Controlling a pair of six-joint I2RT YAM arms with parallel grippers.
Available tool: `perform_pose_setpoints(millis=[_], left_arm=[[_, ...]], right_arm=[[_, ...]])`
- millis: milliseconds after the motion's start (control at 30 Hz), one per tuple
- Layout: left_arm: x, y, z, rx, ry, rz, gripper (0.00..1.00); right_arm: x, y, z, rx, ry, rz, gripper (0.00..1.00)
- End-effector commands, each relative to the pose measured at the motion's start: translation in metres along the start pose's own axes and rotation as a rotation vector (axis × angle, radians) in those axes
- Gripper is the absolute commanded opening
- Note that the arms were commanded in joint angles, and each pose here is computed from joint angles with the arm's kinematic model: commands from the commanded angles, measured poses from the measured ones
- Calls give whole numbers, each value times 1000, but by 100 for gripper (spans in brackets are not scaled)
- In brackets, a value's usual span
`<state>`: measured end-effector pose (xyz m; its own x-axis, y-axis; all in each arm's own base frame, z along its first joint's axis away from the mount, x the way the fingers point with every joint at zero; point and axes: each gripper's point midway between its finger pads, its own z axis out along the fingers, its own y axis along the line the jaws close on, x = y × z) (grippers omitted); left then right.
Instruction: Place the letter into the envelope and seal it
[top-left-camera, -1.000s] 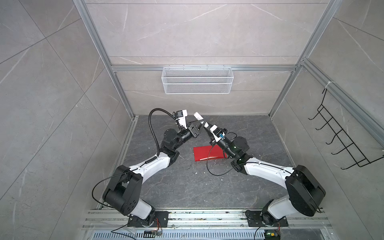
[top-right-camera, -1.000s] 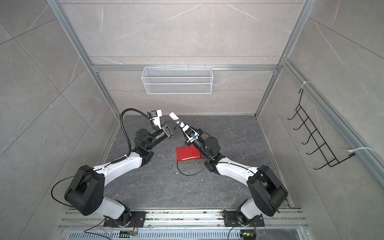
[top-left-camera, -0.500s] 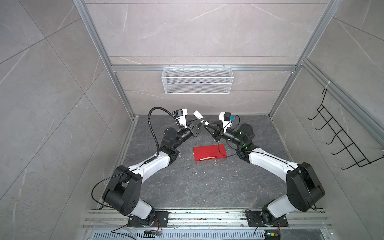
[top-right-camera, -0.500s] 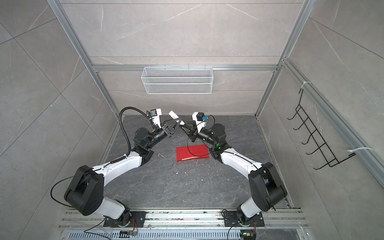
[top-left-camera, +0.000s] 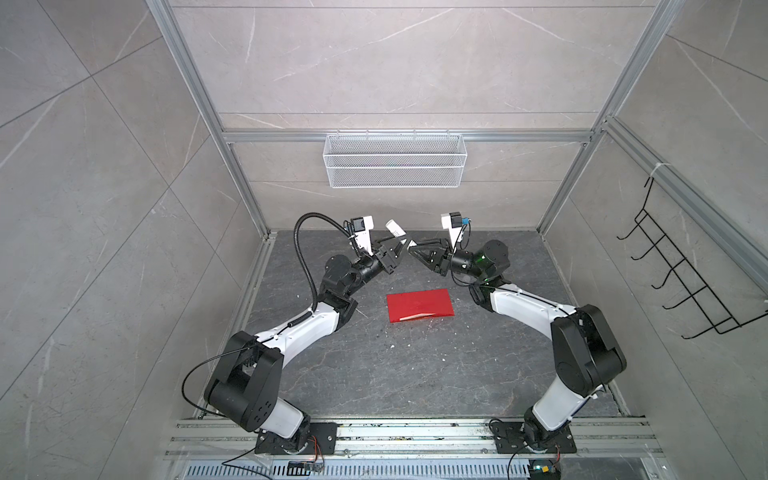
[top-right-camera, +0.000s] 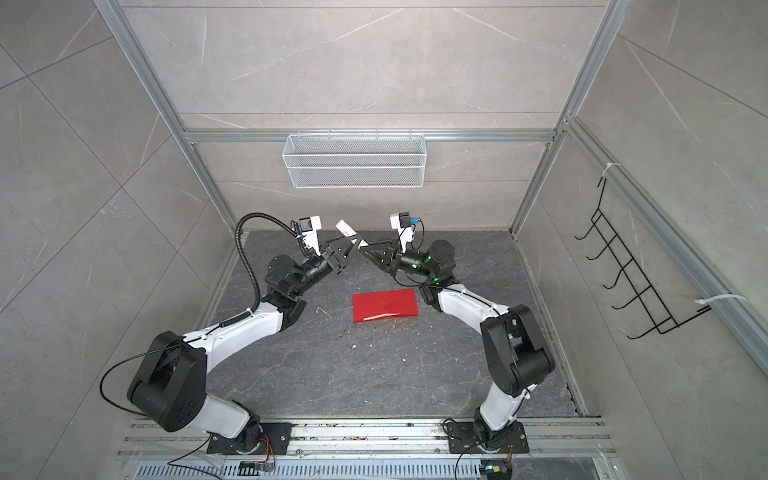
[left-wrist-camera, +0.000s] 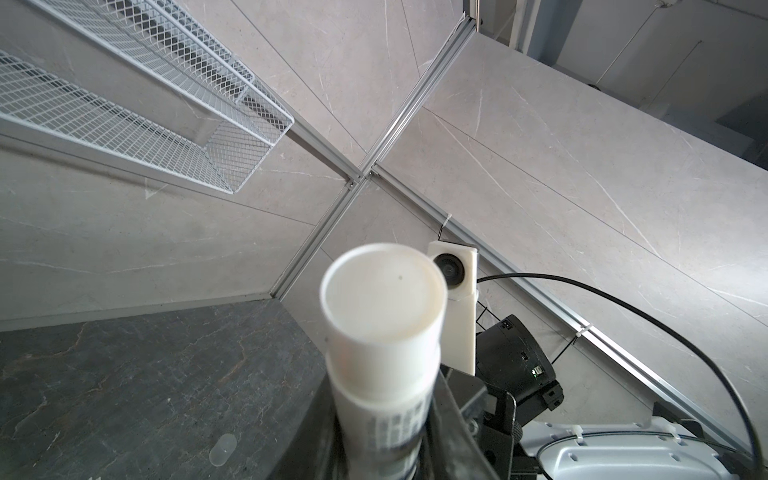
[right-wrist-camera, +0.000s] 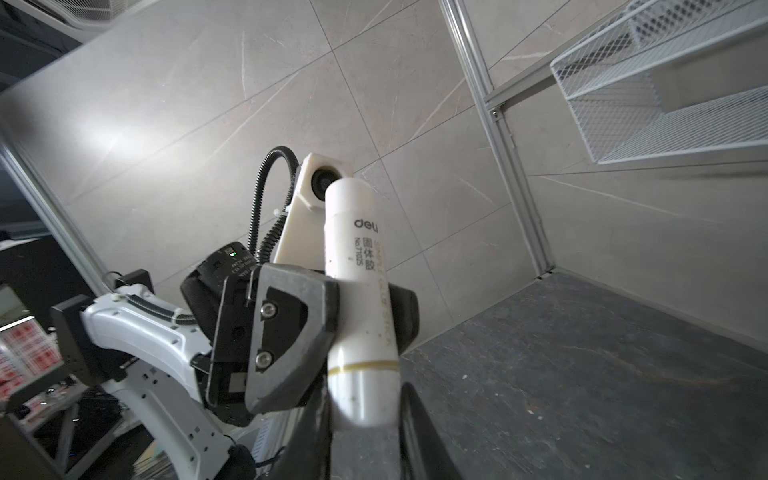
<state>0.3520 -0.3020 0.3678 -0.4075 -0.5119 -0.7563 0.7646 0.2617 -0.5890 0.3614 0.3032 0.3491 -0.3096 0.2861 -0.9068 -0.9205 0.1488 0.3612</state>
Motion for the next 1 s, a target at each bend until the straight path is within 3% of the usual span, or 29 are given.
perform_pose_setpoints(millis=[0,133,233,467,633,967], left_arm=[[-4,-5,0,-8,0,-16,0],[-8,-6,0,-11,-19,-34,0],[-10,-7,0,-7,-25,-41,0],[-11,-7,0,-6,-30,-52,0],[-10,-7,0,-8,-26,-56,0],[-8,-7,0,-3,-19,-81,0]], right_arm=[[-26,0,-16,224,-59,-362,62],[0,11,-15,393,33,-782,71],[6,14,-15,468,35,-943,71],[6,7,-18,570,8,-1023,61],[7,2,-16,612,-4,-1025,50],[6,-1,-2,615,-44,-997,38]])
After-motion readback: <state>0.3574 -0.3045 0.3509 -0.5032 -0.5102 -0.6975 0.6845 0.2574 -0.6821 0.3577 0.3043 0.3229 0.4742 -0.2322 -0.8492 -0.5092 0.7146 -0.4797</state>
